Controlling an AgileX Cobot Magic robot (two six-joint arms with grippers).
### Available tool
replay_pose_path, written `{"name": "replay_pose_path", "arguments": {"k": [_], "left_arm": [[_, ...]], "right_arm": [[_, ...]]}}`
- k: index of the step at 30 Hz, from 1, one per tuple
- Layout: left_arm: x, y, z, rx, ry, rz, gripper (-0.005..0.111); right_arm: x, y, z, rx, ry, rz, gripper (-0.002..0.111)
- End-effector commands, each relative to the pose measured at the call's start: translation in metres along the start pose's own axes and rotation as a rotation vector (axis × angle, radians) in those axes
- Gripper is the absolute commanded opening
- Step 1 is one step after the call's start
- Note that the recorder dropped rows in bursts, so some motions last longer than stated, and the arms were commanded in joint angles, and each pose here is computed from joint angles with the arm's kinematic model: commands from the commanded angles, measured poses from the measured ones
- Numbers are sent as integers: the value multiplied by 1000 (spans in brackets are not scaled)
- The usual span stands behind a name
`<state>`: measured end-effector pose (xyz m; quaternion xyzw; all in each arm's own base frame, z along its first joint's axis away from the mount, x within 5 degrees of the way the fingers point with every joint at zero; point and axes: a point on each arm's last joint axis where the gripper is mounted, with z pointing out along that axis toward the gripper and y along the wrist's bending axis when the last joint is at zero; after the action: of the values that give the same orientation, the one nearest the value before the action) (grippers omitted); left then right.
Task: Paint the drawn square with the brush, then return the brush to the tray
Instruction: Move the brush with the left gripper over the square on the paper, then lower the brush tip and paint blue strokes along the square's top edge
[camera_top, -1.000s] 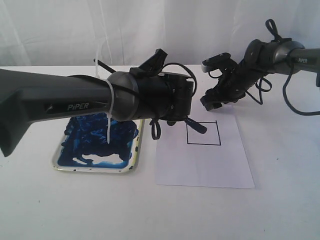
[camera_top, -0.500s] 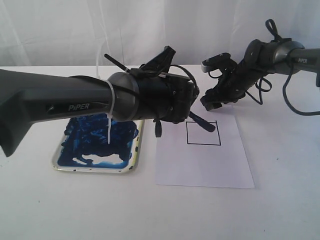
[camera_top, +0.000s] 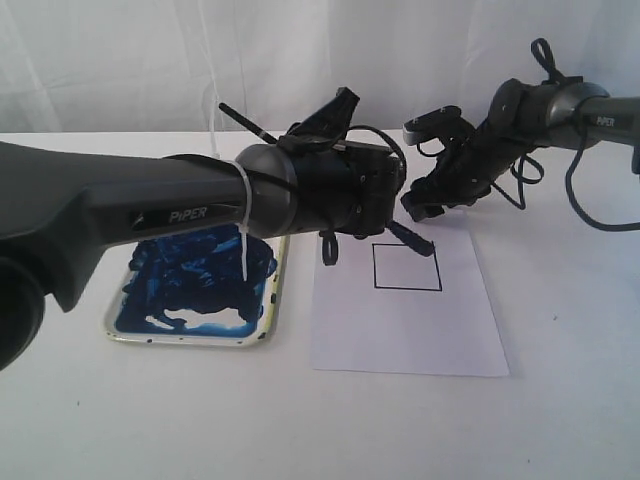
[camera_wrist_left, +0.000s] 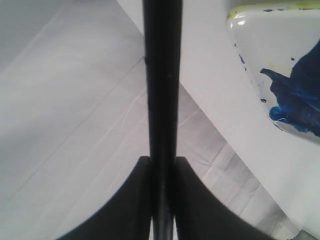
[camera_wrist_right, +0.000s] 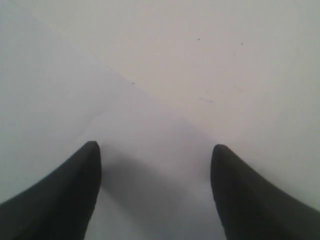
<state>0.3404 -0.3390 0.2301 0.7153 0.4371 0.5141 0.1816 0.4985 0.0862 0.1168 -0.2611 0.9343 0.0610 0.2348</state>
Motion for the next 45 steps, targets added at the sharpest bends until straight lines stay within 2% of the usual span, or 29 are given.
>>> {"name": "replay_pose_path", "arguments": {"k": [1,10,15,21,35,39,45], "left_arm": [[-7,-5,3,11,14,7,0],[-14,-11,7,24,30,-13,0],[-12,-5,5,20,22,-88,0],[-10,4,2,23,3,-93,0],[-12,-4,4,92,-4,-92,0],[-16,-8,9,85,26,-66,0],[-21,-7,11,60,5,-99,0]], "right_arm": [[18,1,19,-15,89,-37,60],[18,1,19,-15,89,-37,60],[18,1,19,-15,89,-37,60],[18,1,19,-15,89,-37,60],[18,1,19,-15,89,-37,60],[18,1,19,-15,89,-37,60],[18,1,19,-15,89,-37,60]]}}
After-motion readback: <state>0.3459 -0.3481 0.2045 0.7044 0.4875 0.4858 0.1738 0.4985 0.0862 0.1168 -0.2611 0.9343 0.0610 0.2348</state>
